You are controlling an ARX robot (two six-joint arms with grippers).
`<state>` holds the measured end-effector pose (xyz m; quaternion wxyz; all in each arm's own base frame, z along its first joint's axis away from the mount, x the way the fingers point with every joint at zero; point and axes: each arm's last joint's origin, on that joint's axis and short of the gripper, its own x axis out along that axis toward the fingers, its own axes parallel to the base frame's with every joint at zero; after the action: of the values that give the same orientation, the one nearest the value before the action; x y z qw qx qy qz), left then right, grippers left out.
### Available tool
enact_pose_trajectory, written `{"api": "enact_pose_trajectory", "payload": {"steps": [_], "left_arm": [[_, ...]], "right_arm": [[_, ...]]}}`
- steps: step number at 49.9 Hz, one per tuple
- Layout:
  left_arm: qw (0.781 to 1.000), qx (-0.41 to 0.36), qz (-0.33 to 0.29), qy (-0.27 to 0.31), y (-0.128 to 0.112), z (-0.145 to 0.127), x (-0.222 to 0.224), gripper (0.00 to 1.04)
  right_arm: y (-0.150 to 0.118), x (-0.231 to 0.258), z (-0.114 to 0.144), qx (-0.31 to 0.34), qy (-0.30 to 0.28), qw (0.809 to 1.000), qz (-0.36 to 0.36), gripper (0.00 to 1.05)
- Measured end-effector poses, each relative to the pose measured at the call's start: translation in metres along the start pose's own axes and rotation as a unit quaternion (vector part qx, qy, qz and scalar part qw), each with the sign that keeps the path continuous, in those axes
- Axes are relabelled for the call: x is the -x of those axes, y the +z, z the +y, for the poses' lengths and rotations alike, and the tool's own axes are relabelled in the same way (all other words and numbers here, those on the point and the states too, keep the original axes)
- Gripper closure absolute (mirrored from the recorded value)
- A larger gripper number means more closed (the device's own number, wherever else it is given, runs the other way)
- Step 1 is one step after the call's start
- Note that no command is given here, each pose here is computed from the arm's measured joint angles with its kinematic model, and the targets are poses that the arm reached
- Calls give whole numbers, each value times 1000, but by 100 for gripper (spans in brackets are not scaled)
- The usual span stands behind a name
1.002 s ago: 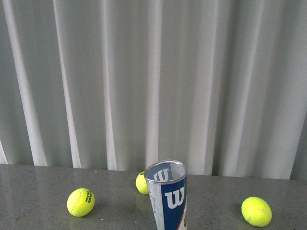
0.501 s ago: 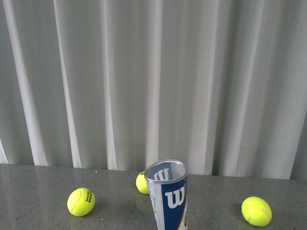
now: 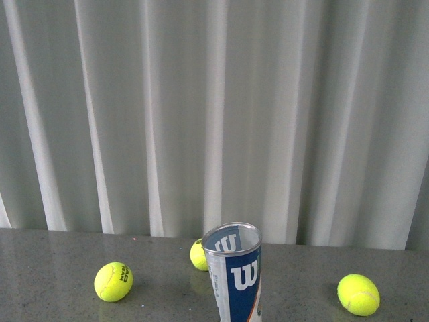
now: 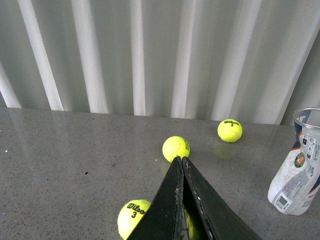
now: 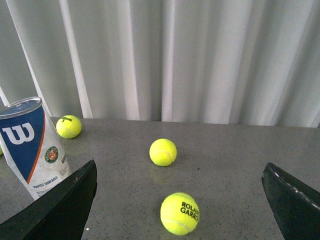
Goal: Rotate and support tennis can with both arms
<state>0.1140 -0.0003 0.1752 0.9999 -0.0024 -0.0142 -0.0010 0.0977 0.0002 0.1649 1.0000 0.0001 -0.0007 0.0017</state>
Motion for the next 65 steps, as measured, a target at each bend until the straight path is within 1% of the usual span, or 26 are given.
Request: {"api": "enact_pose_trajectory", "payload": {"steps": [15, 19, 23, 29, 36, 40, 43, 45, 49, 52, 54, 57, 65], "left_arm": [[1000, 0, 0, 0, -1, 0, 8, 101], [1000, 0, 18, 0, -5, 0, 14, 101], [1000, 0, 2, 0, -3, 0, 18, 101], [1000, 0, 3, 0, -3, 0, 18, 101], [1000, 0, 3, 0, -3, 0, 18, 79], [1000, 0, 3, 0, -3, 0, 18, 58], [1000, 0, 3, 0, -3, 0, 18, 47], [1000, 0, 3, 0, -3, 0, 18, 36], [1000, 0, 3, 0, -3, 0, 18, 19], [1000, 0, 3, 0, -3, 0, 18, 8], [1000, 0, 3, 0, -3, 0, 18, 5], [1000, 0, 3, 0, -3, 0, 18, 7], [1000, 0, 3, 0, -3, 0, 18, 7]], "right_arm": [[0, 0, 0, 0, 0, 1000, 0, 7], [0, 0, 0, 0, 0, 1000, 0, 7], [0, 0, 0, 0, 0, 1000, 0, 7], [0, 0, 0, 0, 0, 1000, 0, 7], [0, 0, 0, 0, 0, 1000, 0, 7], [0, 0, 0, 0, 0, 1000, 0, 7], [0, 0, 0, 0, 0, 1000, 0, 7], [0, 0, 0, 0, 0, 1000, 0, 7], [0, 0, 0, 0, 0, 1000, 0, 7], [0, 0, 0, 0, 0, 1000, 0, 7], [0, 0, 0, 0, 0, 1000, 0, 7], [0, 0, 0, 0, 0, 1000, 0, 7], [0, 0, 0, 0, 0, 1000, 0, 7]]}}
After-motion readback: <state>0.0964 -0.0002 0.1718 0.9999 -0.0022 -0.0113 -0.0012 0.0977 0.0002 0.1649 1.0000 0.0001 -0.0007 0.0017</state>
